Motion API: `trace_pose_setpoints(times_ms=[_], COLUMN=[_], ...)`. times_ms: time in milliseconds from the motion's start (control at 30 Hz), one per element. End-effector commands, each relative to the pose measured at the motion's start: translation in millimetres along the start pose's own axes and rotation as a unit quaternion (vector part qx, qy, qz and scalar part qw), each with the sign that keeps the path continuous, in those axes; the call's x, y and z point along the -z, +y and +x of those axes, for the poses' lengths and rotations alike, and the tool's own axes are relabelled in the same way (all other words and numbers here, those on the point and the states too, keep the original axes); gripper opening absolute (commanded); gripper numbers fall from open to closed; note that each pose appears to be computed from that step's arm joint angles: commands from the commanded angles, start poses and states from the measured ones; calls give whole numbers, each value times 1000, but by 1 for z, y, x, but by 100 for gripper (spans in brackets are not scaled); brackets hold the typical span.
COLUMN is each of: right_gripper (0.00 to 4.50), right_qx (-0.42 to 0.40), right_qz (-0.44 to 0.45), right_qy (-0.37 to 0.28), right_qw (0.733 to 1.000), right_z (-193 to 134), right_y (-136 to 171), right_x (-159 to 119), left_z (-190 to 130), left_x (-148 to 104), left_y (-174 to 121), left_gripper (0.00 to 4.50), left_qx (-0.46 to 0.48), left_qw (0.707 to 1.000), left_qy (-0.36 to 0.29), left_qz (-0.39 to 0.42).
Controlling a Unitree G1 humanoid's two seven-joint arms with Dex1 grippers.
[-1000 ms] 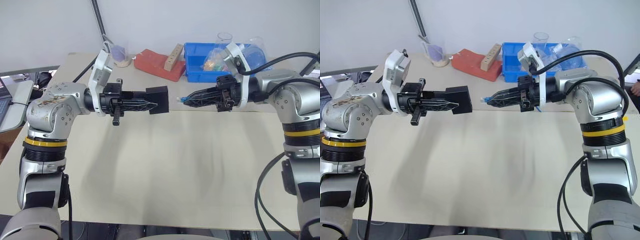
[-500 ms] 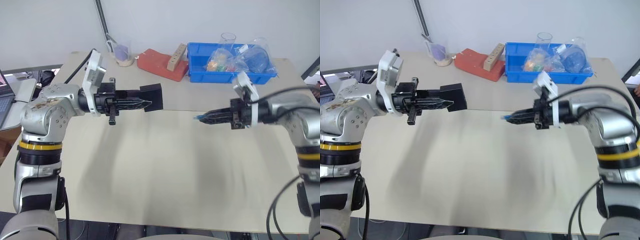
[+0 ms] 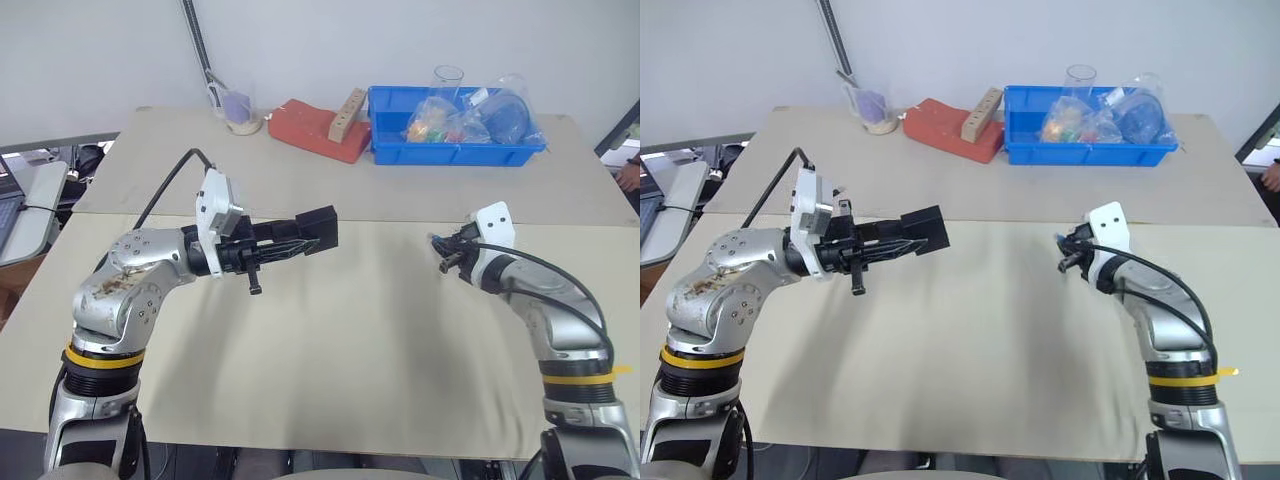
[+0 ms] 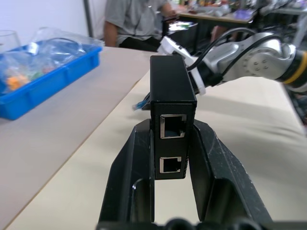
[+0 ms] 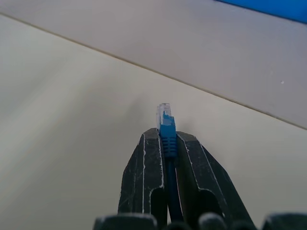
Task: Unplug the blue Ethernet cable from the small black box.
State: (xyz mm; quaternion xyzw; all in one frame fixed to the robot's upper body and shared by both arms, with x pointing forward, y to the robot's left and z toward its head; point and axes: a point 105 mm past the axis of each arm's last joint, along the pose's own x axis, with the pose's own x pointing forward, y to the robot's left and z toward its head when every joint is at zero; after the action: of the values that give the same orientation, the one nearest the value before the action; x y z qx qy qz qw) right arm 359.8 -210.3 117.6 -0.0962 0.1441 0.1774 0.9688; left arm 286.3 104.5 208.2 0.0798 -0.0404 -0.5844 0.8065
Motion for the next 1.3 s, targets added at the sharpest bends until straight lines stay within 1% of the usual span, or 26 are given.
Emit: trace_pose_setpoints(times_ms=[33, 200, 267, 367, 400, 467, 533, 600, 700, 767, 800, 900, 933, 967, 1033, 1133, 1233, 1300], right_gripper=[1, 1, 99, 191, 232, 300, 371, 446, 446, 446, 446, 446, 446, 446, 446, 446, 446, 446], right_qx=[10, 4, -2, -7, -8, -18, -29, -58, -95, -148, -165, -285, -311, -337, -386, -424, -439, -441], right_qz=[1, 21, 18, 16, 14, 8, -1, -25, -52, -77, -85, -90, -93, -100, -104, -115, -123, -125], right_qy=[-18, -5, -3, 1, 2, 1, -2, -16, -33, -55, -60, -111, -121, -130, -147, -158, -163, -165], right_qw=[1000, 1000, 1000, 1000, 1000, 1000, 1000, 998, 994, 984, 981, 948, 938, 927, 905, 884, 875, 874], right_z=[-3, 0, 1, 1, 1, -1, -3, -10, -17, -27, -31, -52, -58, -63, -74, -81, -81, -79], right_y=[-5, -5, -4, -5, -5, -5, -4, 1, 9, 24, 29, 70, 79, 89, 111, 131, 145, 150], right_x=[-8, 5, 8, 10, 11, 11, 7, -7, -22, -46, -52, -94, -102, -110, -125, -137, -144, -146], left_z=[-3, -3, -3, -3, -2, -2, -3, -5, -8, -16, -18, -42, -49, -58, -81, -105, -120, -124], left_x=[-6, -3, -3, -2, -2, -2, -2, -1, -1, 2, 2, 11, 13, 16, 21, 31, 48, 57], left_y=[-3, -7, -9, -9, -9, -9, -9, -8, -6, 0, 1, 20, 24, 31, 46, 58, 63, 66], left_gripper=[49, 49, 49, 49, 49, 49, 49, 49, 49, 49, 49, 49, 49, 49, 49, 49, 49, 49], left_qx=[0, 4, 5, 5, 5, 4, 3, -3, -13, -46, -57, -161, -186, -220, -304, -382, -436, -458], left_qw=[999, 1000, 1000, 1000, 1000, 1000, 1000, 1000, 1000, 999, 998, 987, 982, 975, 952, 924, 899, 888], left_qy=[-4, 0, -1, -1, -1, -2, -2, 1, 4, 7, 8, 14, 17, 17, 18, 26, 37, 33], left_qz=[32, 30, 28, 27, 26, 25, 25, 25, 25, 22, 21, 16, 17, 16, 21, 24, 19, 11])
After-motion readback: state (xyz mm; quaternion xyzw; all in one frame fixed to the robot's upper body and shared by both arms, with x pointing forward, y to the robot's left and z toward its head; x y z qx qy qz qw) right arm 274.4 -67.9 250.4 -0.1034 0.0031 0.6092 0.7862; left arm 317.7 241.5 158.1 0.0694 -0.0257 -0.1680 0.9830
